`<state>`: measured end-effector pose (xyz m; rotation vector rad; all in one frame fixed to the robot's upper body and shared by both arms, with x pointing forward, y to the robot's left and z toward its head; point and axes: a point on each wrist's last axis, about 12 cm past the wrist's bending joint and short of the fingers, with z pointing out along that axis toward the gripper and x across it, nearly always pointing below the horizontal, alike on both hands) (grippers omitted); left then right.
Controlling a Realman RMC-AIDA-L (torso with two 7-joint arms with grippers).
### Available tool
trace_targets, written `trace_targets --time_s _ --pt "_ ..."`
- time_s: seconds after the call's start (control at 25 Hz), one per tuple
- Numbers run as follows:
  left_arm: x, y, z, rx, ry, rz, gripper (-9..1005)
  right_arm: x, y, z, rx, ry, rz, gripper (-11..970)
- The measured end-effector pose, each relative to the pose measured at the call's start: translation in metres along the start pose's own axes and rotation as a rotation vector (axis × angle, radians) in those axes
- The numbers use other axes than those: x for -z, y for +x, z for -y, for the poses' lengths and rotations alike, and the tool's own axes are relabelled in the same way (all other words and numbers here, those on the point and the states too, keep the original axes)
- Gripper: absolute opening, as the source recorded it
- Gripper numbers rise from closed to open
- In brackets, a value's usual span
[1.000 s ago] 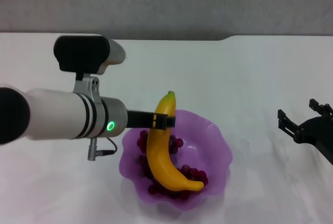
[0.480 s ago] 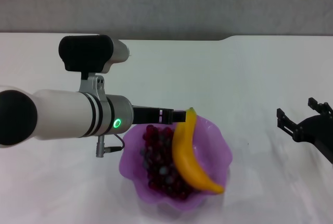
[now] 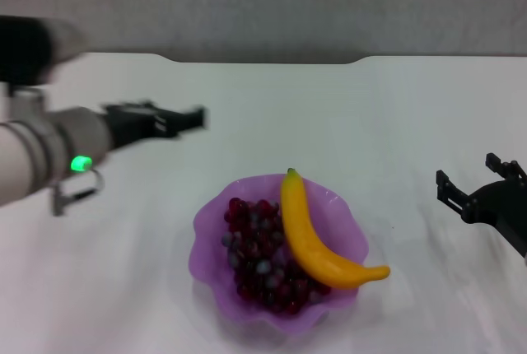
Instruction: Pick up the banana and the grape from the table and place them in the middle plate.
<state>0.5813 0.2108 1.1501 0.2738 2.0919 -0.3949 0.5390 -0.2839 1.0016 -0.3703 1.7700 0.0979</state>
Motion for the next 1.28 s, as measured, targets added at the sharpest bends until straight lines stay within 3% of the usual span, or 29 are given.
trace_targets --time_s 0.12,0.2,0.36,0.56,0.72,0.92,1.28 --pt "0.013 0.008 -0.026 -0.024 -0.088 0.119 893 0.0 -0.001 0.0 -0.002 -0.001 0.002 891" --pt "0.021 0.03 -0.051 -0.054 -0.216 0.227 894 0.0 -0.001 0.0 -0.005 0.002 0.006 891" --pt "0.023 0.052 -0.063 -0.071 -0.319 0.306 894 0.0 0.0 0.001 -0.002 0.004 0.003 891" --pt "0.029 0.109 -0.08 -0.12 -0.501 0.48 894 -0.001 -0.001 -0.001 -0.002 0.002 0.003 891" --pt "0.032 0.134 -0.083 -0.111 -0.49 0.588 894 -0.002 -0.002 -0.001 -0.001 -0.001 0.006 891" --pt "0.031 0.137 -0.088 -0.009 -0.44 0.62 894 -0.002 -0.002 -0.002 0.0 -0.002 0.006 891" --pt "0.029 0.141 -0.089 0.007 -0.438 0.6 893 -0.005 -0.005 -0.009 -0.001 -0.031 0.016 891"
